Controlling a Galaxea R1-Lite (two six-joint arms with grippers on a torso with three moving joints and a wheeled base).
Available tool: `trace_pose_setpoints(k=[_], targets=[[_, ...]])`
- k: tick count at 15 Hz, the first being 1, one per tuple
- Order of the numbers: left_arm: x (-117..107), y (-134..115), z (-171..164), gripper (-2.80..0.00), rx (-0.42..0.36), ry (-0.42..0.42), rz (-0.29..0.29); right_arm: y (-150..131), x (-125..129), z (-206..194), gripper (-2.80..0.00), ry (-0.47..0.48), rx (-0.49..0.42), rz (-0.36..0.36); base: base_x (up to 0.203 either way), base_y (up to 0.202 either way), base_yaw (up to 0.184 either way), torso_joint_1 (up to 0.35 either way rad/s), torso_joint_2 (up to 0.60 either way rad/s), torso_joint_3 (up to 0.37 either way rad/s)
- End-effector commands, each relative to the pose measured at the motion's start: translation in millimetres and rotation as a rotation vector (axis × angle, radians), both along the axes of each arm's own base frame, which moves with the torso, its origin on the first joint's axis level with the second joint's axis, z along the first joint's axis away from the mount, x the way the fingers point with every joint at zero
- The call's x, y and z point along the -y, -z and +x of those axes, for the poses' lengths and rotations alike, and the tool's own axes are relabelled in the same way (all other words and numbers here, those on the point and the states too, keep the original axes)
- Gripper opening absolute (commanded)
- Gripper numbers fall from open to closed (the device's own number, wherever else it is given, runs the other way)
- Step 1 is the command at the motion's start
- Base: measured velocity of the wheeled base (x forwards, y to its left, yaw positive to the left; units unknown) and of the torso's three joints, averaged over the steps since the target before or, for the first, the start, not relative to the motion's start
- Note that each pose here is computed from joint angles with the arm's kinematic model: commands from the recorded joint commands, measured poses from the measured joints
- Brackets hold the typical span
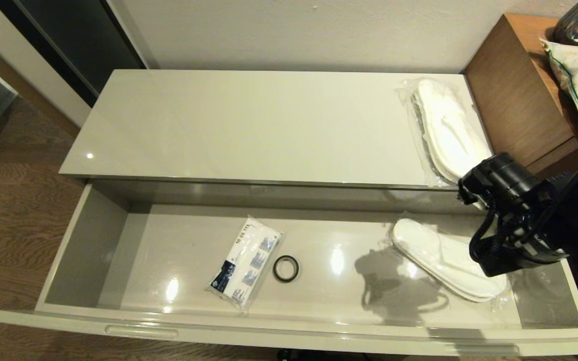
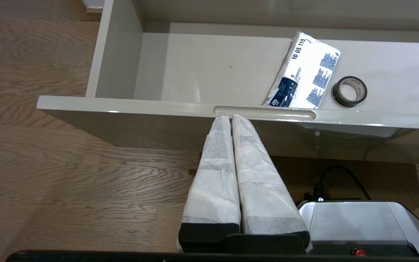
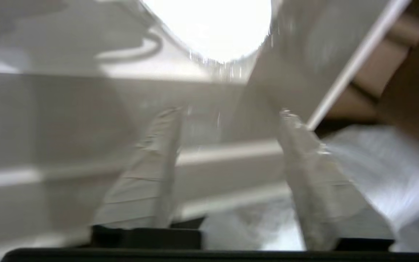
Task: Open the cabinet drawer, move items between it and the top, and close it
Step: Take out the disposable slippers from the drawer
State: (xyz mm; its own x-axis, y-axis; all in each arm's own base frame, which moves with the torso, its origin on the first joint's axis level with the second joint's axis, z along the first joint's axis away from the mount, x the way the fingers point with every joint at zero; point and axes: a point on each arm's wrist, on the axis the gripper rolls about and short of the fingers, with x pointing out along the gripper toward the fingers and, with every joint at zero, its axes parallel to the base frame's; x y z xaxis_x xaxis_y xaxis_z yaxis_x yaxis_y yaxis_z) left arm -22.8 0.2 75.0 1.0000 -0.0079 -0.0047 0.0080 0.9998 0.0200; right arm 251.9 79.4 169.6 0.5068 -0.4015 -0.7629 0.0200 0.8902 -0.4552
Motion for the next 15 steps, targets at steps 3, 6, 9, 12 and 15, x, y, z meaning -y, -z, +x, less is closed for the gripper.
trace_pose_setpoints(k=[3,6,9,12,15], targets=[[0,0,0,-2.80,0.000,0.000,0.000,37,-1,18,0.00,-0.104,-0.001,-0.042,0.000,0.000,0.000,0.000,0.00,0.000],[0,0,0,-2.80,0.000,0.000,0.000,69,-4,38,0.00,-0.166,0.002,-0.072,0.000,0.000,0.000,0.000,0.00,0.000],[0,0,0,-2.80,0.000,0.000,0.000,99,-9,65,0.00,-0.232,0.023,-0.100,0.000,0.000,0.000,0.000,0.00,0.000],[0,0,0,-2.80,0.000,0.000,0.000,129,-10,90,0.00,-0.305,0.061,-0.140,0.000,0.000,0.000,0.000,0.00,0.000],[0,0,0,-2.80,0.000,0.000,0.000,146,2,103,0.00,-0.361,0.056,-0.144,0.000,0.000,0.000,0.000,0.00,0.000]])
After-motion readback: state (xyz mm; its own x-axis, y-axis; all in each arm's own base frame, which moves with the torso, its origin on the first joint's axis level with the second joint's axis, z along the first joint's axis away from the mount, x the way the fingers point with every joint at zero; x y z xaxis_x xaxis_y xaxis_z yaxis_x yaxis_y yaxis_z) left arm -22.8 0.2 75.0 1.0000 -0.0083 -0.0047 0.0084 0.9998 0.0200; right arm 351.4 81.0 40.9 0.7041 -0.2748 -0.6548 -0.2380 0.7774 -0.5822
